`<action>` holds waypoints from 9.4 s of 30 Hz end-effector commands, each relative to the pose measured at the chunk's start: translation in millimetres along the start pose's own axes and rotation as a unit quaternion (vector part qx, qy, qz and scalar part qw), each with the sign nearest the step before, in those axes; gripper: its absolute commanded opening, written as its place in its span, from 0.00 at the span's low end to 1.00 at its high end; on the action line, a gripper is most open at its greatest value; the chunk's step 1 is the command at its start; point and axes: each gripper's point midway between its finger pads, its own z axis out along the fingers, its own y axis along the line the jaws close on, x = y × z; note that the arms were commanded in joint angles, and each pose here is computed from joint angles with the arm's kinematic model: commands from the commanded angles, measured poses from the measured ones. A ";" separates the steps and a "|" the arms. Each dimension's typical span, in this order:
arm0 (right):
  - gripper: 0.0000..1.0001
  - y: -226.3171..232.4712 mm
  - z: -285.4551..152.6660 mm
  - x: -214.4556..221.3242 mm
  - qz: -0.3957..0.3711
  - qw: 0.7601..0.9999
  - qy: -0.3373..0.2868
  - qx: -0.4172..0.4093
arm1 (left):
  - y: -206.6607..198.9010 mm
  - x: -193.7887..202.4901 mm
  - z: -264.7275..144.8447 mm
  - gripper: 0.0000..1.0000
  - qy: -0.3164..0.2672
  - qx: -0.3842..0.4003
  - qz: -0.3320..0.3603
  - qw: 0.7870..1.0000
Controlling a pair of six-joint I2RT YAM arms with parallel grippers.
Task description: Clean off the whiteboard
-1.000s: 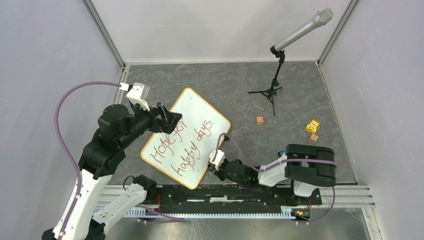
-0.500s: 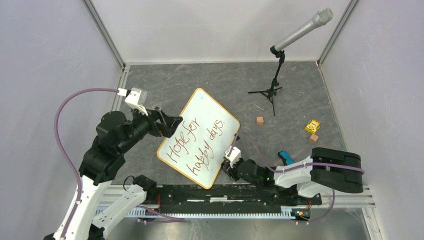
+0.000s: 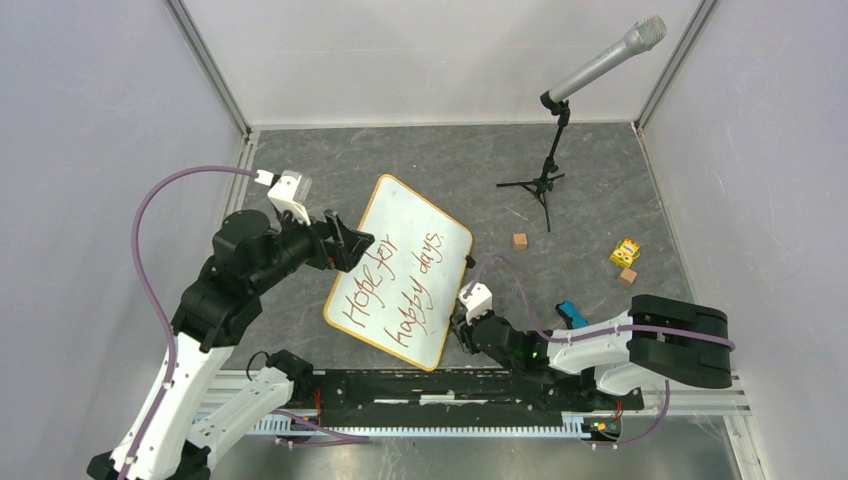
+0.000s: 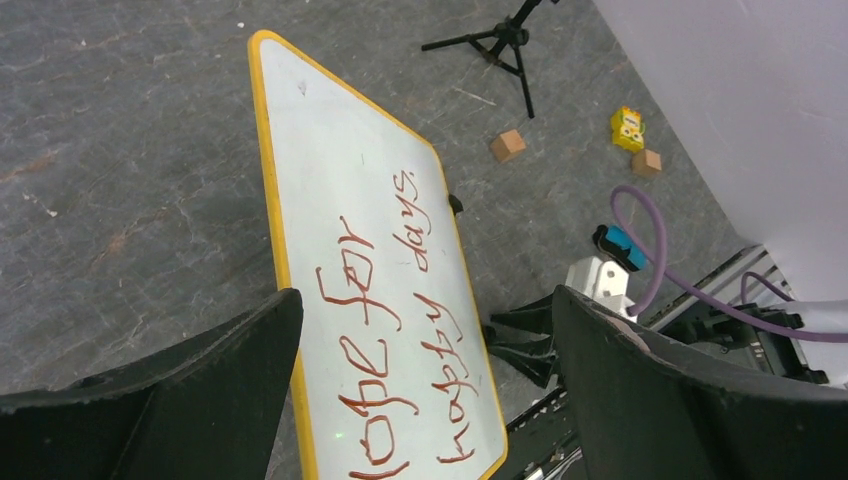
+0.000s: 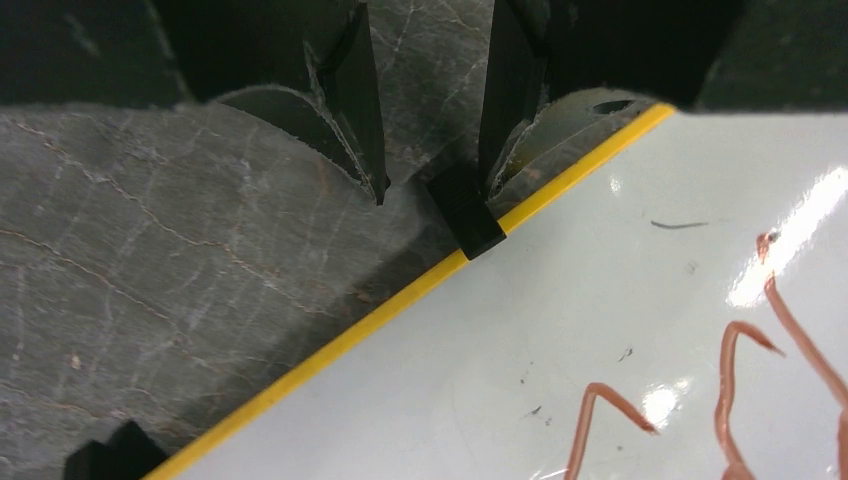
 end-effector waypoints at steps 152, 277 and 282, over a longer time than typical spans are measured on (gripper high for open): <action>0.71 41.5 43.3 -42.9 -0.199 0.958 -0.046 -0.203 | -53.1 -24.8 3.4 1.00 0.025 0.136 -0.088 0.986; 0.05 -49.7 -34.1 -165.8 0.031 0.997 -0.068 0.000 | 66.8 77.0 75.7 0.59 0.123 0.016 -0.065 0.990; 0.03 -21.6 -18.6 -241.6 0.033 0.988 -0.145 -0.044 | 65.1 60.3 84.9 0.58 0.118 0.016 -0.076 0.990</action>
